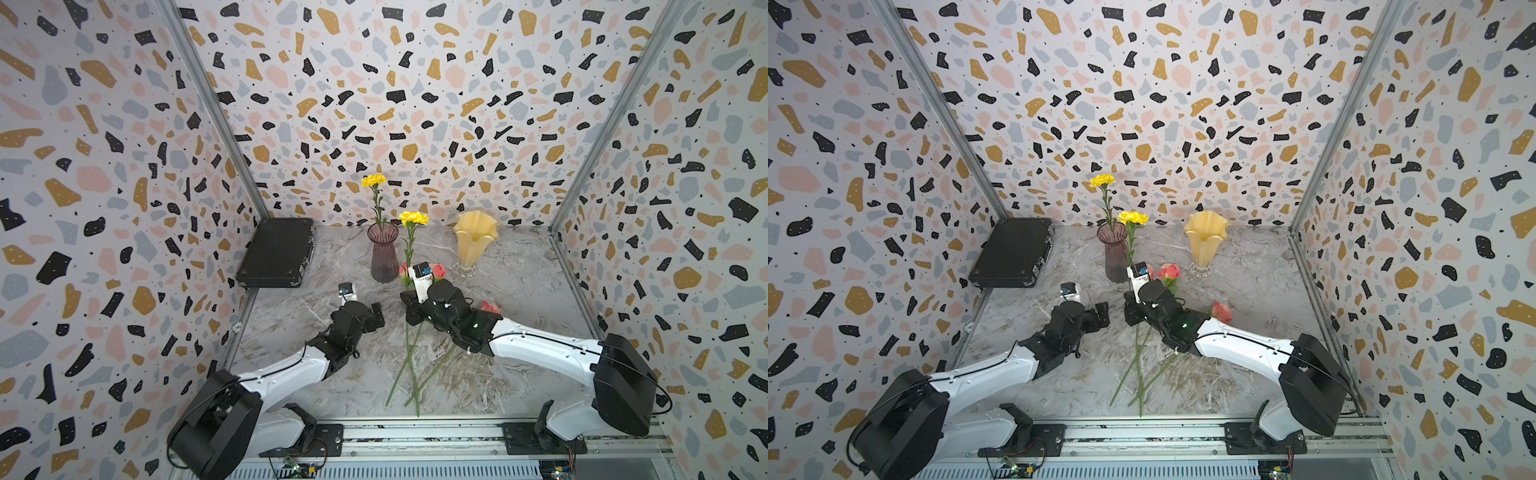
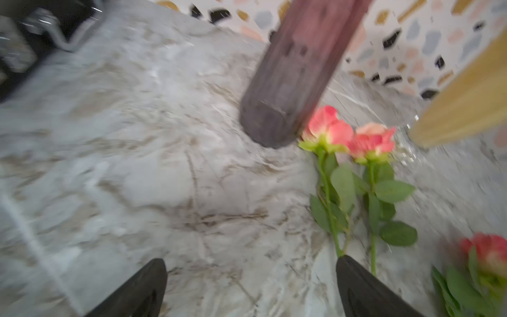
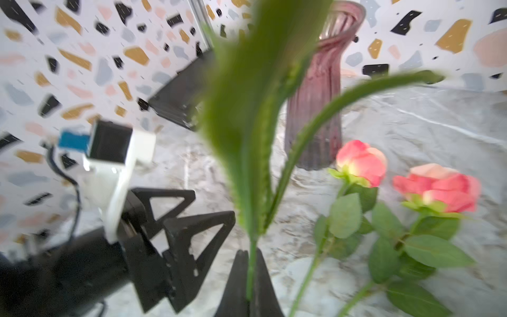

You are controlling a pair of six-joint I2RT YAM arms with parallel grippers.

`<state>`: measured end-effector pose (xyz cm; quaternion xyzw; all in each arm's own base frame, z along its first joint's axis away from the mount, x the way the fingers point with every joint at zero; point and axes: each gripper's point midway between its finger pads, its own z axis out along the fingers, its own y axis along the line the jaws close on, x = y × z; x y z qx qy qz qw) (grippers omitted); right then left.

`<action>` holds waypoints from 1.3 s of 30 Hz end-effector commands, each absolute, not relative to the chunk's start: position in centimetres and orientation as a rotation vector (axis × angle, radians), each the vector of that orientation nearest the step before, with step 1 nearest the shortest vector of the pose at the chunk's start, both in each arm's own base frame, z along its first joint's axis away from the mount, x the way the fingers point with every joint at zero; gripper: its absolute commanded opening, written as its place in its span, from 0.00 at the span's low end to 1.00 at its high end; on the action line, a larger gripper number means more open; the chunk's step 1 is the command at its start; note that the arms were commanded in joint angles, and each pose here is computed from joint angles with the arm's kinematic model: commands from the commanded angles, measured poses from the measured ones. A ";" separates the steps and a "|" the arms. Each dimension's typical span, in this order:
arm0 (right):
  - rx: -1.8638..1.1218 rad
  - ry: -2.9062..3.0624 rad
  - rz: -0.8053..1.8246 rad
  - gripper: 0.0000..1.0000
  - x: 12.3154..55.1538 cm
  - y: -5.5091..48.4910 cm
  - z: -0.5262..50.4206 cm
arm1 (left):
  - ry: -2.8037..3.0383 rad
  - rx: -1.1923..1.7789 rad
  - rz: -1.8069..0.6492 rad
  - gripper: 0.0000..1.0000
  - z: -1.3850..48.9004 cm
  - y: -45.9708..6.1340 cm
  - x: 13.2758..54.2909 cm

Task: Arrange the flowers in different vases according to their colors
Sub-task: Pick up the flower at the center of the board, then insert the flower into the vase.

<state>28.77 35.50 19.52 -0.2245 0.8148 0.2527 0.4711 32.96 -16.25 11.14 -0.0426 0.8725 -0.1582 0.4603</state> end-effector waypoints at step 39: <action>-0.608 1.773 0.480 0.00 27.4 30.8 19.1 | 1.945 -0.235 -0.523 0.99 14.6 -14.4 31.3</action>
